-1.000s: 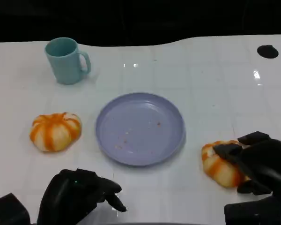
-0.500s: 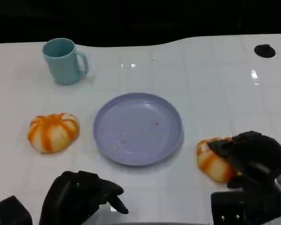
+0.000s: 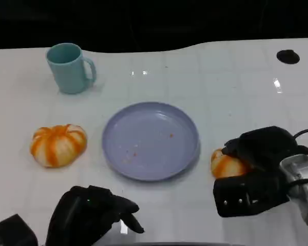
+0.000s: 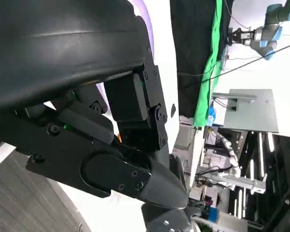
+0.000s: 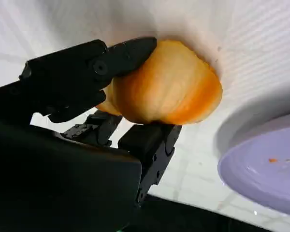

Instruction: Grasp the bread from the table and place it into the plate.

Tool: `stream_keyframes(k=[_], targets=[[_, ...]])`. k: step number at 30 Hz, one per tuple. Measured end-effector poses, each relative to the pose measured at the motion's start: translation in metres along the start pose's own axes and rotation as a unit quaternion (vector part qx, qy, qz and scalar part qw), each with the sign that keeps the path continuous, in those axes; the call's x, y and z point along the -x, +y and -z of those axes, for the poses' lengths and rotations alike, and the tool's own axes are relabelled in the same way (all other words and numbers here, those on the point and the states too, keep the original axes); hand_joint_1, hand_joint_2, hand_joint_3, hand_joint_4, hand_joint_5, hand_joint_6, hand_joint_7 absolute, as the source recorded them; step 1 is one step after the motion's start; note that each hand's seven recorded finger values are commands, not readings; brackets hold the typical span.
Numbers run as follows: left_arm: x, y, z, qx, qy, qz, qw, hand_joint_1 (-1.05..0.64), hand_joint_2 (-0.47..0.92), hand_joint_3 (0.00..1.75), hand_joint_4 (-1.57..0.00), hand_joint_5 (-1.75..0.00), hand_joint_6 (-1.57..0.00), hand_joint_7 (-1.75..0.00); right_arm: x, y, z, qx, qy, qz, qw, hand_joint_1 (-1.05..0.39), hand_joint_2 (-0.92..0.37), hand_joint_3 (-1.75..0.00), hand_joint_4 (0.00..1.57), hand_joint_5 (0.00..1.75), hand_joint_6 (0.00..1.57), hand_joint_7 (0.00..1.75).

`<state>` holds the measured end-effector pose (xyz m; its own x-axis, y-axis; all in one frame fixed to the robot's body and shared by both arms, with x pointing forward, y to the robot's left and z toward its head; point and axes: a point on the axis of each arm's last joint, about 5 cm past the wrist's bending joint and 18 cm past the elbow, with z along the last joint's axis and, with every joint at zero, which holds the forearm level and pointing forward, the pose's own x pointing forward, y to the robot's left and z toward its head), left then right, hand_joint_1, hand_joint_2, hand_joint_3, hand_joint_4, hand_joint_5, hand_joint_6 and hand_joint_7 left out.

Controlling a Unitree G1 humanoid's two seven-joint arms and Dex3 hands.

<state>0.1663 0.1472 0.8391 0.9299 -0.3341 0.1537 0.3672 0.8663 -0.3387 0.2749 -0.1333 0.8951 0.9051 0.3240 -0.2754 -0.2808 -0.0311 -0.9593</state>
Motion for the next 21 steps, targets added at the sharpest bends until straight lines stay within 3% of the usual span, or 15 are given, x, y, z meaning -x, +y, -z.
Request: stream_keyframes(k=[5, 12, 13, 14, 17, 18, 21], targets=[[0.000, -0.001, 0.000, -0.004, 0.002, 0.001, 1.000, -0.97, 0.91, 0.00, -1.23, -0.90, -1.54, 0.00, -0.008, 0.0137, 0.000, 0.048, -0.017, 0.051, 0.9974, -0.28, -0.92, -0.26, 0.81, 1.52, 1.14, 0.04], [0.001, -0.002, -0.001, -0.005, 0.000, -0.002, 1.000, -0.97, 0.91, 0.00, -1.23, -0.90, -1.54, 0.00, -0.009, 0.0289, 0.007, 0.041, -0.022, 0.109, 0.9930, -0.27, -0.92, -0.23, 0.83, 1.74, 1.26, 0.17], [0.001, -0.002, -0.001, -0.005, 0.000, -0.002, 1.000, -0.97, 0.91, 0.00, -1.23, -0.90, -1.54, 0.00, -0.009, 0.0300, 0.008, 0.037, -0.022, 0.114, 0.9925, -0.26, -0.92, -0.21, 0.84, 1.74, 1.18, 0.36], [0.001, -0.002, -0.001, -0.005, 0.000, -0.003, 1.000, -0.97, 0.91, 0.00, -1.22, -0.90, -1.54, 0.00, -0.009, 0.0306, 0.009, 0.034, -0.022, 0.121, 0.9918, -0.26, -0.92, -0.20, 0.85, 1.75, 1.04, 0.68], [0.001, -0.002, -0.001, -0.005, 0.001, -0.003, 1.000, -0.96, 0.91, 0.00, -1.22, -0.90, -1.54, 0.00, -0.009, 0.0315, 0.010, 0.019, -0.024, 0.145, 0.9889, -0.26, -0.92, -0.22, 0.87, 1.75, 0.80, 1.26], [0.001, -0.002, -0.001, -0.005, 0.001, -0.003, 1.000, -0.96, 0.91, 0.00, -1.22, -0.90, -1.54, 0.00, -0.008, 0.0314, 0.011, 0.015, -0.024, 0.152, 0.9880, -0.26, -0.92, -0.22, 0.87, 1.75, 0.78, 1.32], [0.001, -0.002, -0.001, -0.005, 0.001, -0.003, 1.000, -0.97, 0.91, 0.00, -1.22, -0.90, -1.54, 0.00, -0.008, 0.0301, 0.014, -0.005, -0.025, 0.173, 0.9846, -0.24, -0.92, -0.20, 0.88, 1.75, 0.82, 1.24]])
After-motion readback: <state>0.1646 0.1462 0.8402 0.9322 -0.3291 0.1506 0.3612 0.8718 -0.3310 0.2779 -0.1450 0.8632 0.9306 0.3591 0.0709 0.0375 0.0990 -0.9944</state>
